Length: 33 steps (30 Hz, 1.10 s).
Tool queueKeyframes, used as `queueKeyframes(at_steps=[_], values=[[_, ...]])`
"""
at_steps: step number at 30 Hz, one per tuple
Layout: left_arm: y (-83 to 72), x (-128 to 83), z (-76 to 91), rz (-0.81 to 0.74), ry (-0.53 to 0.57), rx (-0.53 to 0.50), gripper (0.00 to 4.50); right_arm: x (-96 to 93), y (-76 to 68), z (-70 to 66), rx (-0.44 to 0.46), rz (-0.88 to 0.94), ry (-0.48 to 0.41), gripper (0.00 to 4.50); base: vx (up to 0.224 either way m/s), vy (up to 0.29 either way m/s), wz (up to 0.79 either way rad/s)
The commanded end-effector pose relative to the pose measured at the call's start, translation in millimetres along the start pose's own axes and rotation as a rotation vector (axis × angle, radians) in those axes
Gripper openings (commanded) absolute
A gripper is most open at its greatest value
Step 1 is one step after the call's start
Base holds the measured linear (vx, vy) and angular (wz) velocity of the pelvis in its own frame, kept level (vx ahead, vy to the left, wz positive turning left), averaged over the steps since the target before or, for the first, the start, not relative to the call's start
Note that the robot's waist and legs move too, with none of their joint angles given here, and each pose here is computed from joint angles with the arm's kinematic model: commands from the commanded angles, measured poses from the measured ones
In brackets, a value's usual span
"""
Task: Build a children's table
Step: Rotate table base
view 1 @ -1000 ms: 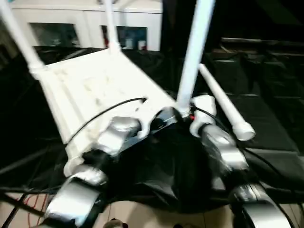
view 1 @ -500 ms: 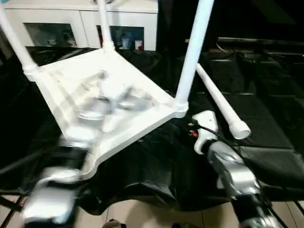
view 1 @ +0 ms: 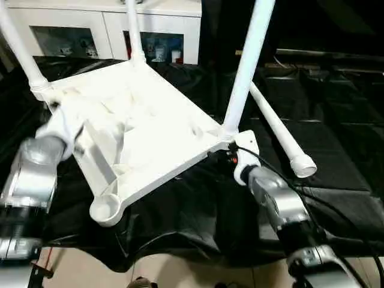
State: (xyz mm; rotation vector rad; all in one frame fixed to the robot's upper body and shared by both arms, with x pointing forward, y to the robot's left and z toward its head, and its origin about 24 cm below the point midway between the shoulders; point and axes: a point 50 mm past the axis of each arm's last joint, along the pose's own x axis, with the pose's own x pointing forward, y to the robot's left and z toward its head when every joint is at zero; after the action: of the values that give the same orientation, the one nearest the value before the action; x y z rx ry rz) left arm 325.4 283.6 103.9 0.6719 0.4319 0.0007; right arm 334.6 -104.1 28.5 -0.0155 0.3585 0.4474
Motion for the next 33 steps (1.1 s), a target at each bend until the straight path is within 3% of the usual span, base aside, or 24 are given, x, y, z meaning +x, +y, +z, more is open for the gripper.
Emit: queueKeyframes(at_steps=[1,8,14,21,25,29,33], values=[[-18.9,2,-9.0,-0.117,0.041,0.015,0.88,2.6,-2.8,2.6,0.011,-0.015,0.002,3.74,0.0,0.0,0.0],[-35.5,-2,-22.6,-0.242,0.122,0.057,0.38,8.2,3.4,3.4,0.01,0.018,0.021,3.0,0.0,0.0,0.0],[-56.0,-13,-31.7,-0.48,0.191,0.113,0.0,14.0,9.2,6.2,0.009,0.054,0.03,2.49,0.0,0.0,0.0],[-91.1,-37,-11.6,-0.838,0.046,0.068,0.0,17.6,14.8,6.8,-0.016,0.106,0.041,2.0,0.0,0.0,0.0],[-102.3,-44,-2.8,-0.933,-0.019,0.066,0.0,18.1,15.5,6.2,-0.023,0.116,0.046,1.69,0.0,0.0,0.0],[-125.1,-48,22.5,-1.034,-0.141,0.078,0.0,18.3,14.5,5.3,-0.035,0.126,0.051,1.37,0.0,0.0,0.0],[-134.2,-46,36.9,-1.061,-0.198,0.086,0.0,18.3,13.8,5.5,-0.04,0.128,0.052,1.16,0.0,0.0,0.0]])
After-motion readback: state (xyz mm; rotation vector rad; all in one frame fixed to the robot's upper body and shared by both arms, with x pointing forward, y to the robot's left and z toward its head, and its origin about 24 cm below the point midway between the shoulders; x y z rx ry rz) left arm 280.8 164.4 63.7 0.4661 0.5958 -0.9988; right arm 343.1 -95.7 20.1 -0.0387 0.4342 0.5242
